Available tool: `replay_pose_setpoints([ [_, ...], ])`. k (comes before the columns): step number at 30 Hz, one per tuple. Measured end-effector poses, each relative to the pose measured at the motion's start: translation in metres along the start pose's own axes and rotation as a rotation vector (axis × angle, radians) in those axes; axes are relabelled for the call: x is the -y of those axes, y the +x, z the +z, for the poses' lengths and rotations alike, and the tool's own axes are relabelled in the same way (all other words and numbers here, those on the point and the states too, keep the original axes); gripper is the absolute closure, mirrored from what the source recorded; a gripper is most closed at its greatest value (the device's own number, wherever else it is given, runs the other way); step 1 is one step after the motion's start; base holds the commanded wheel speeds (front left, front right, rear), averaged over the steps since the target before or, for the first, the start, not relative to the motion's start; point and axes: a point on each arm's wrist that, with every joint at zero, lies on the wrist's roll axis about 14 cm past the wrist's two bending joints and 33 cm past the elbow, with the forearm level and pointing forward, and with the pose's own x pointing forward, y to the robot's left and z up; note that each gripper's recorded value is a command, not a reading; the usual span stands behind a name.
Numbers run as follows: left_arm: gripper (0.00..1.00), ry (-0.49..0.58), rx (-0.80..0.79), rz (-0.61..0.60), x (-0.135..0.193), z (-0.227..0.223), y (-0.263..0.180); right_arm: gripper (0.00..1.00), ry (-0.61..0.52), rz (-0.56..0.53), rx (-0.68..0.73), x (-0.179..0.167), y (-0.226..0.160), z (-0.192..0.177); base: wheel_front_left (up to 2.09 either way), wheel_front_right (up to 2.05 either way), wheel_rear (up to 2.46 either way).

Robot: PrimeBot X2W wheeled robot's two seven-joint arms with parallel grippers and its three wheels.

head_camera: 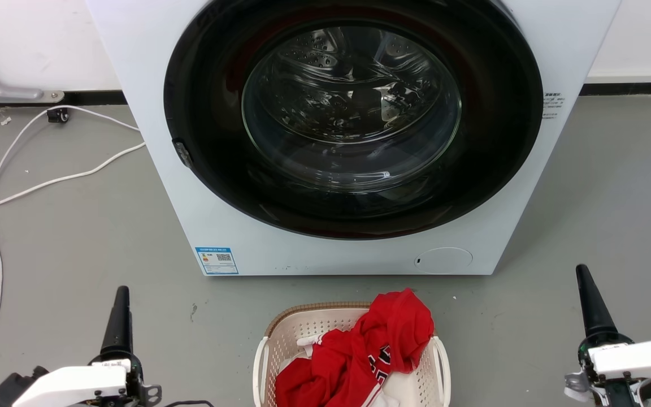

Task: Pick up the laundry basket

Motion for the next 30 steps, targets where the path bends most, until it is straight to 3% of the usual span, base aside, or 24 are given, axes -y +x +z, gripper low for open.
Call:
replay_pose_setpoints([
  [8,0.0,0.131,0.046,-0.037,0.017,0.011,0.001,0.0,-0.276,0.104,0.028,-0.033,0.003,0.006,0.0,0.0,0.0],
  [16,0.0,0.302,0.047,-0.089,0.036,0.005,-0.002,0.0,-0.473,0.183,0.063,-0.058,0.003,0.007,0.0,0.0,0.0],
  [30,0.0,0.644,-0.011,-0.214,0.065,-0.035,-0.013,0.0,-0.711,0.221,0.064,-0.064,-0.004,-0.004,0.0,0.0,0.0],
])
